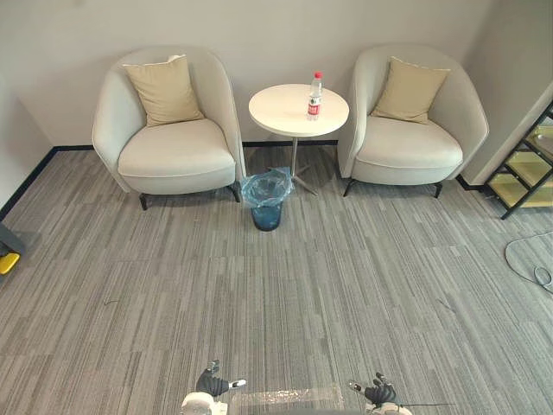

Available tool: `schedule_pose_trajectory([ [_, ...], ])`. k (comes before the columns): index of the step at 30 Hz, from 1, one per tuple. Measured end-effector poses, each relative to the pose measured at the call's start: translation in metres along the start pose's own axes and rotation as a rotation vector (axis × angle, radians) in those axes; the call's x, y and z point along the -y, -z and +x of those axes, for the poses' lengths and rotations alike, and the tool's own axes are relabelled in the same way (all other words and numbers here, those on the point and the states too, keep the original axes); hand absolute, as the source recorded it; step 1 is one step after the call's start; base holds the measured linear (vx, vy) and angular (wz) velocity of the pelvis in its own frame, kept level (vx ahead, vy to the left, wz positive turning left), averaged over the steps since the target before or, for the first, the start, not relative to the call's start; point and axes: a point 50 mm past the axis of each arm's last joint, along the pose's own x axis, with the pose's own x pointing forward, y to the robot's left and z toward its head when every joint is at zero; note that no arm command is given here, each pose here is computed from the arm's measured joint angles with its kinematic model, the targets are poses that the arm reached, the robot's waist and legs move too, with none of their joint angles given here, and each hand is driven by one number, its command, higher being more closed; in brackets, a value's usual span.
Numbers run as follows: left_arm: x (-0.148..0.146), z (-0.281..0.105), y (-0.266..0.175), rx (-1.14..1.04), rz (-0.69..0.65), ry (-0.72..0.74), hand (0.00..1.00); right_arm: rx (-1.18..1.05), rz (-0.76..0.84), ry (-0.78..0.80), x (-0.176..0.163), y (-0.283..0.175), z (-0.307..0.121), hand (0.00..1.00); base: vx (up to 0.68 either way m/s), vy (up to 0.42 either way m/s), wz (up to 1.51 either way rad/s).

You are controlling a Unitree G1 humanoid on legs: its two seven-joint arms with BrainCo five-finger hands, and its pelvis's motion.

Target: Gather rubbish on tea table into small bin, then transfer packed bag to large trash can.

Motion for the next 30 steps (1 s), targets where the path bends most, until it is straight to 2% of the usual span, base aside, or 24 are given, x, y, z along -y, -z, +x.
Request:
schedule_pose_trajectory([
  [30,-0.0037,0.0017,-0.0034,0.0,-0.056,-0.022,0.0,-0.002,0.036,0.008,0.0033,-0.0048,0.0021,0.0,0.01,-0.022,-0.1],
])
